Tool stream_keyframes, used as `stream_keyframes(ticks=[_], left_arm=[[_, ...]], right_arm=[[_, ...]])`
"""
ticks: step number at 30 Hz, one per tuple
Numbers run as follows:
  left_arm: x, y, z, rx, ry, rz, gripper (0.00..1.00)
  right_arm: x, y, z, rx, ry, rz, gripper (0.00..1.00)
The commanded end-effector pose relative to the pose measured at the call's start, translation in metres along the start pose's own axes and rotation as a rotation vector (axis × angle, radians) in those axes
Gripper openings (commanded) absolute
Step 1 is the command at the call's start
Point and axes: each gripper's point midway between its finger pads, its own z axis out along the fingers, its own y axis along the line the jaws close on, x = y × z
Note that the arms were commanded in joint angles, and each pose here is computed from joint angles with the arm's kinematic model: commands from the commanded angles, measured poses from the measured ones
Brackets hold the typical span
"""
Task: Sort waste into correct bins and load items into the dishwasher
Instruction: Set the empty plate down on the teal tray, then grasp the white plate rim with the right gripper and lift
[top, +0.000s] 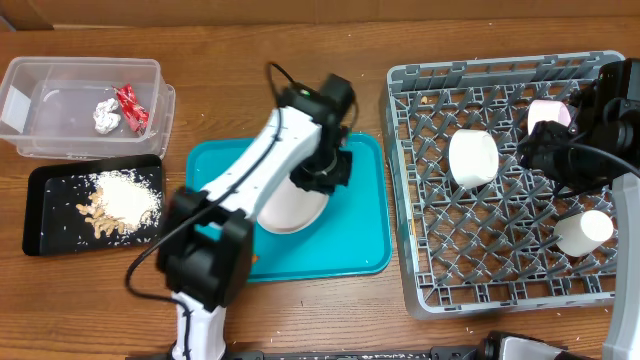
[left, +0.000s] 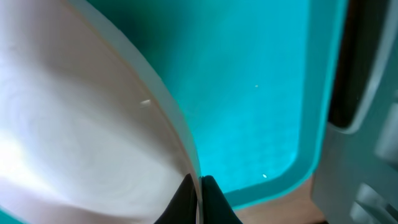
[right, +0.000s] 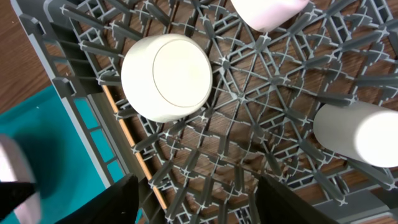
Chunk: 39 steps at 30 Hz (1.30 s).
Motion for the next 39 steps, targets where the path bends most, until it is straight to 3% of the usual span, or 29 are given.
stream_keyframes(ticks=[1,2,5,7,9,11,16,19,25,32,39], left_arm=[[0.001,0.002,0.010,-0.040,0.013,-0.055,0.08],[0.001,0.002,0.009,-0.039,0.012,-0.055,0.17],[-0.001,0.004,0.000,-0.033,-0.004,-0.035,0.79],[-0.003,0.008,-0.011,-0.027,-0.017,-0.030,0.92],[-0.008,0.022,-0.033,-0.040,-0.054,-0.056,0.94],[-0.011,0.041,-0.058,-0.064,-0.103,-0.096,0.95],[-0.008,0.101,-0.126,-0.083,-0.255,-0.270,1.00],[0.003,0.143,-0.162,-0.059,-0.340,-0.427,1.00],[0.033,0.225,-0.204,-0.029,-0.450,-0.767,1.00],[0.056,0.279,-0.209,-0.041,-0.453,-0.939,1.00],[0.058,0.285,-0.211,-0.053,-0.460,-0.954,1.00]], right_arm=[[-0.004,0.000,-0.007,-0.001,-0.027,-0.004,0.63],[-0.004,0.000,-0.007,-0.001,-0.027,-0.004,0.63],[-0.004,0.000,-0.007,-0.002,-0.028,-0.004,0.66],[-0.004,0.001,-0.007,-0.007,-0.027,-0.004,0.75],[-0.006,0.010,-0.007,-0.057,-0.031,-0.007,0.96],[-0.010,0.020,-0.008,-0.114,-0.046,-0.035,1.00],[-0.020,0.062,-0.018,-0.337,-0.092,-0.122,1.00],[-0.020,0.098,-0.027,-0.471,-0.110,-0.193,0.93],[0.010,0.179,-0.022,-0.511,-0.122,-0.435,0.93],[0.067,0.258,0.045,-0.411,-0.007,-0.586,0.93],[0.113,0.285,0.142,-0.308,0.192,-0.587,0.88]])
